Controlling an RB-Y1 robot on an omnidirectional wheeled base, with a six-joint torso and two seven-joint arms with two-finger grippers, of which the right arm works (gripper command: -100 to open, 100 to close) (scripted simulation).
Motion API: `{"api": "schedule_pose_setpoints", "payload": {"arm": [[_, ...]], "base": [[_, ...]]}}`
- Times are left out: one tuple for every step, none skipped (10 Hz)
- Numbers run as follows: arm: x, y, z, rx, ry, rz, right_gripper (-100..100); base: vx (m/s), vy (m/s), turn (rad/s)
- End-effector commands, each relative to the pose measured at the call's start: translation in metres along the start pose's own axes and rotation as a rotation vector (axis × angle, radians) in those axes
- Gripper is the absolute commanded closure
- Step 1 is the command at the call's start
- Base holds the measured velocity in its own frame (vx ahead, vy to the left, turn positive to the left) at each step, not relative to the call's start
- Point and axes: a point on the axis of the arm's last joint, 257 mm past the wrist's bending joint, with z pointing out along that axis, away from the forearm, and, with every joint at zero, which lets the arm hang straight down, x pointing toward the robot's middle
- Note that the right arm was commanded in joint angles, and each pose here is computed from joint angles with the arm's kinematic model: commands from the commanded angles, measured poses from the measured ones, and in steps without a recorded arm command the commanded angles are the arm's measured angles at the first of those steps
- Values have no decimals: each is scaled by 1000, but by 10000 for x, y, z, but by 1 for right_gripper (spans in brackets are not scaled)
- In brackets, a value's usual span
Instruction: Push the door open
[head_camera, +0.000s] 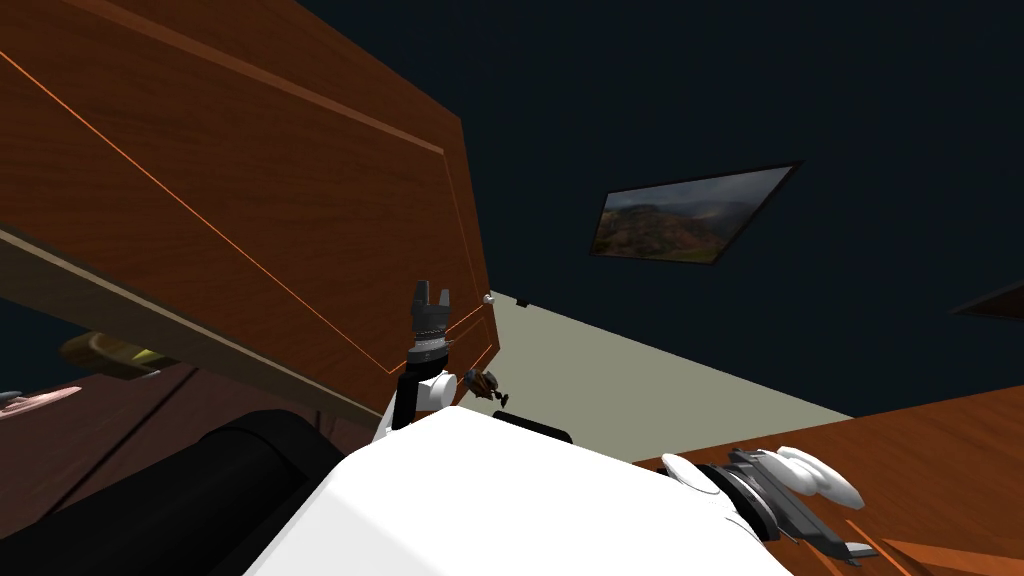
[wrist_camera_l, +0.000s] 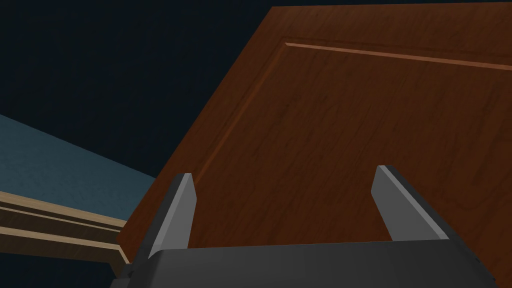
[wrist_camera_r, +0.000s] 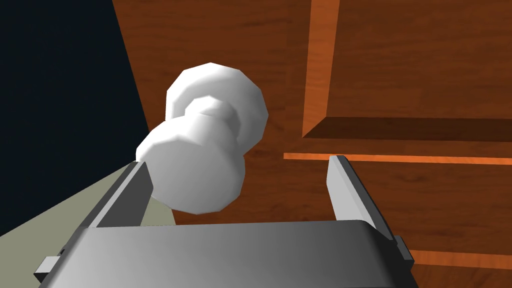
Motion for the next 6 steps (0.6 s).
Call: {"api": "schedule_pose_setpoints", "payload": {"arm": [[4,-3,4,0,1,1,-100],[4,-3,4,0,1,1,-100],[4,-3,4,0,1,1,-100],[4,-3,4,0,1,1,-100],[4,18,2,-4,2,-1,-100],[4,22,2,-5,3,-1,-100]], "base": [[-54,22,40],[79,36,-143],[-30,-21,35],[-9,-40,70],[28,-61,91],[52,-116,6]]}}
